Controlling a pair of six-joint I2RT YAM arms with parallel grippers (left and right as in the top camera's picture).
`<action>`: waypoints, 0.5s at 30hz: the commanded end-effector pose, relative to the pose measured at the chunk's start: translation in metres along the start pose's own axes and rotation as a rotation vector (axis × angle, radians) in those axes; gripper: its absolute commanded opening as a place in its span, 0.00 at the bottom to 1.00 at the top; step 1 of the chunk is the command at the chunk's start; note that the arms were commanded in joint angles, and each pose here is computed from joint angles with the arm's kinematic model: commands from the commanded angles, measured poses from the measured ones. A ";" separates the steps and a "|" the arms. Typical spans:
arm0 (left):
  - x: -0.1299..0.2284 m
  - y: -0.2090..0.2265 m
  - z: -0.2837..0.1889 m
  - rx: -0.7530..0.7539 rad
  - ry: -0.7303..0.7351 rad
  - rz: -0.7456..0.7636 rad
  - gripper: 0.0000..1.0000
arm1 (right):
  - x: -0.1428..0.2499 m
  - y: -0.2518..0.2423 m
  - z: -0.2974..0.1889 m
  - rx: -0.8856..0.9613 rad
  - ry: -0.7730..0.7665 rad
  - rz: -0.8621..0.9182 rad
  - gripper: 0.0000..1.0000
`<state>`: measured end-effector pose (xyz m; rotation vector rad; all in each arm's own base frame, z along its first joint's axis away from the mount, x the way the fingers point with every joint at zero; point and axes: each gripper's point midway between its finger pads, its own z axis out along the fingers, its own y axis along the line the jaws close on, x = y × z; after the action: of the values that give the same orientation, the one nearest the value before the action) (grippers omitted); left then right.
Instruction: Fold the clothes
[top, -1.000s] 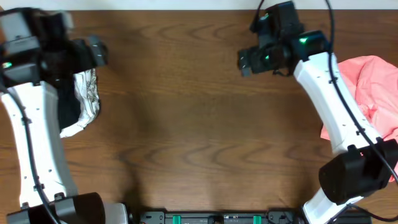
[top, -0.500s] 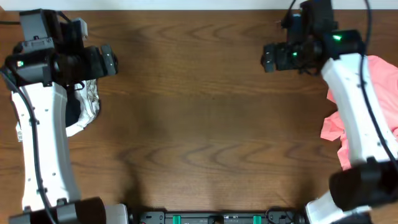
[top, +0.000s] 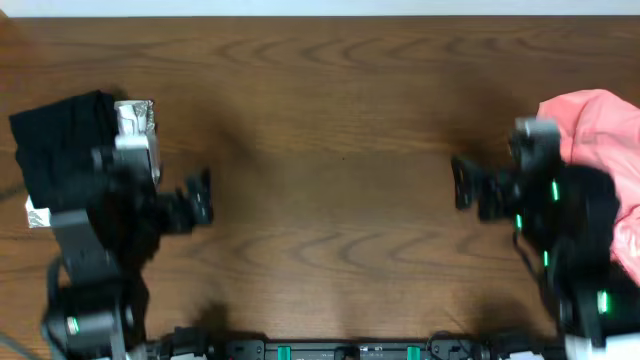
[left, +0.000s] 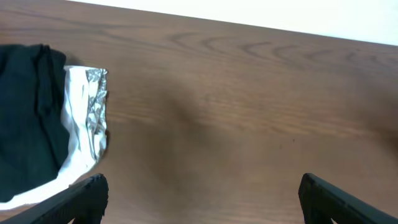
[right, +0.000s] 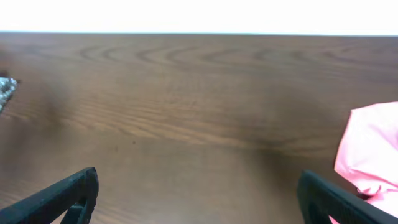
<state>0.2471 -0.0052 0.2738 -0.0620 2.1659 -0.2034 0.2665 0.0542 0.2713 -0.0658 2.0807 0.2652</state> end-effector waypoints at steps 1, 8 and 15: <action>0.016 -0.001 -0.003 0.004 -0.007 0.006 0.98 | 0.022 -0.004 -0.014 0.013 -0.054 0.022 0.99; 0.043 -0.002 -0.010 0.001 0.071 -0.013 0.98 | 0.077 -0.010 -0.035 0.027 0.037 0.029 0.99; 0.046 -0.002 -0.010 0.001 0.083 -0.016 0.98 | 0.143 -0.018 -0.047 0.068 0.306 0.049 0.99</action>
<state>0.2135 -0.0103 0.2432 -0.0785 2.2459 -0.2175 0.1648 0.0361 0.1766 -0.0225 2.3547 0.2301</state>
